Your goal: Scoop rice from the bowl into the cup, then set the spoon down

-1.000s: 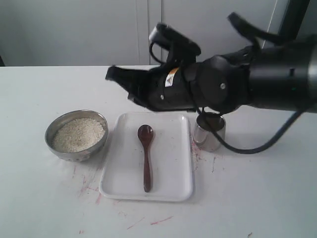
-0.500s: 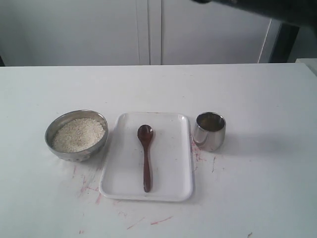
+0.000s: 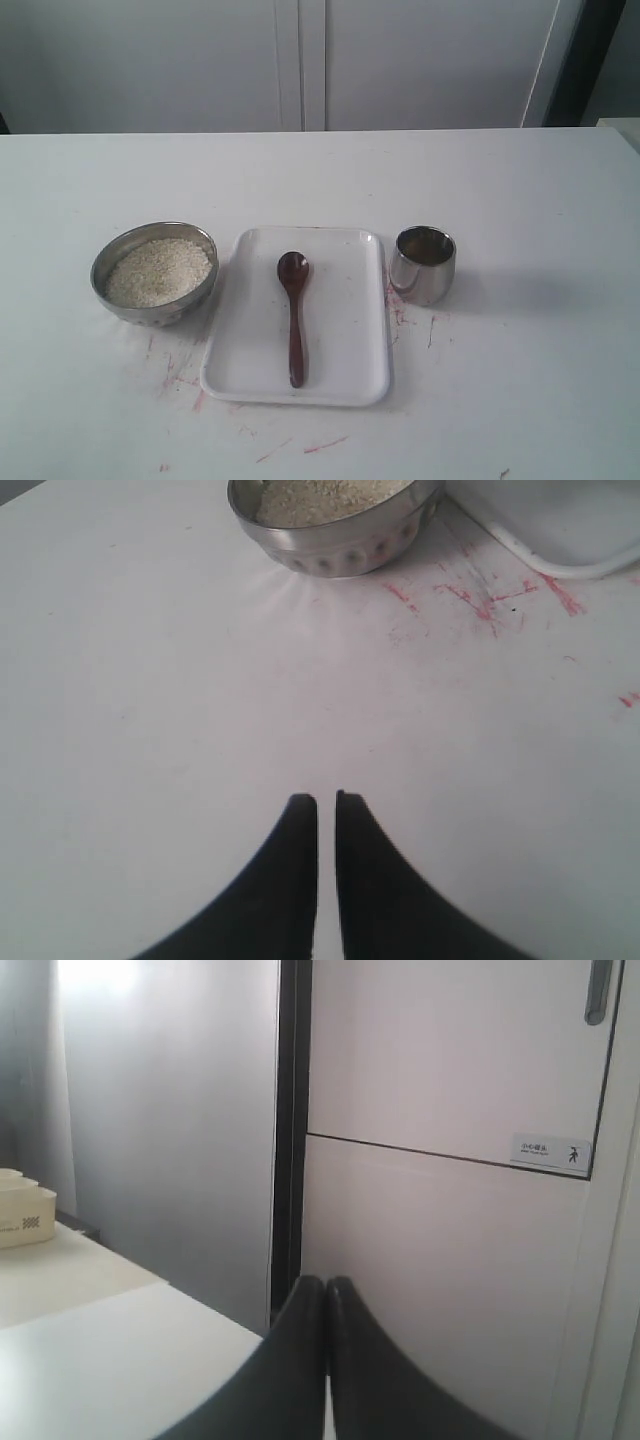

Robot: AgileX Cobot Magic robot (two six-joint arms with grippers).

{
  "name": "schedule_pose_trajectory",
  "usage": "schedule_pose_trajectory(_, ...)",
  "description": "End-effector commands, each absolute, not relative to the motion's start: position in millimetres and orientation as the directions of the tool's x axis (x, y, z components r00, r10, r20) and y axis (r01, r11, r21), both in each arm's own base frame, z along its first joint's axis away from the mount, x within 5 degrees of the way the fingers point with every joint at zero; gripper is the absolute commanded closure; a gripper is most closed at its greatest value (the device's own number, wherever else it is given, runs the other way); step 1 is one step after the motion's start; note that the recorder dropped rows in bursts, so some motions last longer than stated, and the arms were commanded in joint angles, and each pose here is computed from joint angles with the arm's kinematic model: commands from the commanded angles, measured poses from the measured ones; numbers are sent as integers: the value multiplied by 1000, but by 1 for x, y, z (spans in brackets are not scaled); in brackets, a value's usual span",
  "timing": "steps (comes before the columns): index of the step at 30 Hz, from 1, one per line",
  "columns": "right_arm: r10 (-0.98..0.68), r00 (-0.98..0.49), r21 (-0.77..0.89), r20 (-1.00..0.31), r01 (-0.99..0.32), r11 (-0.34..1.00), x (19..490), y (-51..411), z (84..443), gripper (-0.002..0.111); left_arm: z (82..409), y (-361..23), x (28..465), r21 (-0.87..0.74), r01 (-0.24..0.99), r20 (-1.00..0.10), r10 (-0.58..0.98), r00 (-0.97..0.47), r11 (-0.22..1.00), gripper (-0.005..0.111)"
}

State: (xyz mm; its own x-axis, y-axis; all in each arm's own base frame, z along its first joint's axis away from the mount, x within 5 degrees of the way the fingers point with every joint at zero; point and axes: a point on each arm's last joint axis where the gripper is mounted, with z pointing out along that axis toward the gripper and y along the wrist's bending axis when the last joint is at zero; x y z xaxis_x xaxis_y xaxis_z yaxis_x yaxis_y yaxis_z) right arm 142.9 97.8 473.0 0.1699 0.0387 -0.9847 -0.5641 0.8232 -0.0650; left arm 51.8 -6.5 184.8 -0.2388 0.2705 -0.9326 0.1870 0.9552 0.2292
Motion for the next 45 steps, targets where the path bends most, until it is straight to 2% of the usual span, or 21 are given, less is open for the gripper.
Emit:
schedule_pose_trajectory(1, -6, 156, -96, -988, -579, 809, 119, 84, 476, 108, 178, -7, 51, 220, 203, -920, 272, -282, 954, 92)
schedule_pose_trajectory(8, 45, 239, -105, -970, -579, 808, 70, 53, 489, 108, 178, -7, 51, 220, 203, -920, 272, -282, 954, 92)
schedule_pose_trajectory(13, 39, 242, -116, -969, -592, 798, 38, 34, 487, 108, 178, -7, 51, 220, 203, -920, 272, -282, 954, 92)
schedule_pose_trajectory(21, -49, 144, -130, -988, -631, 765, 11, 19, 468, 108, 178, -7, 51, 220, 203, -920, 272, -282, 954, 92)
schedule_pose_trajectory(27, -55, 123, -122, -991, -655, 746, -8, 10, 460, 108, 178, -7, 51, 220, 203, -920, 272, -282, 954, 92)
schedule_pose_trajectory(45, 63, 274, -139, -960, -658, 740, -82, -36, 411, 108, 178, -7, 51, 220, 203, -920, 272, -282, 954, 92)
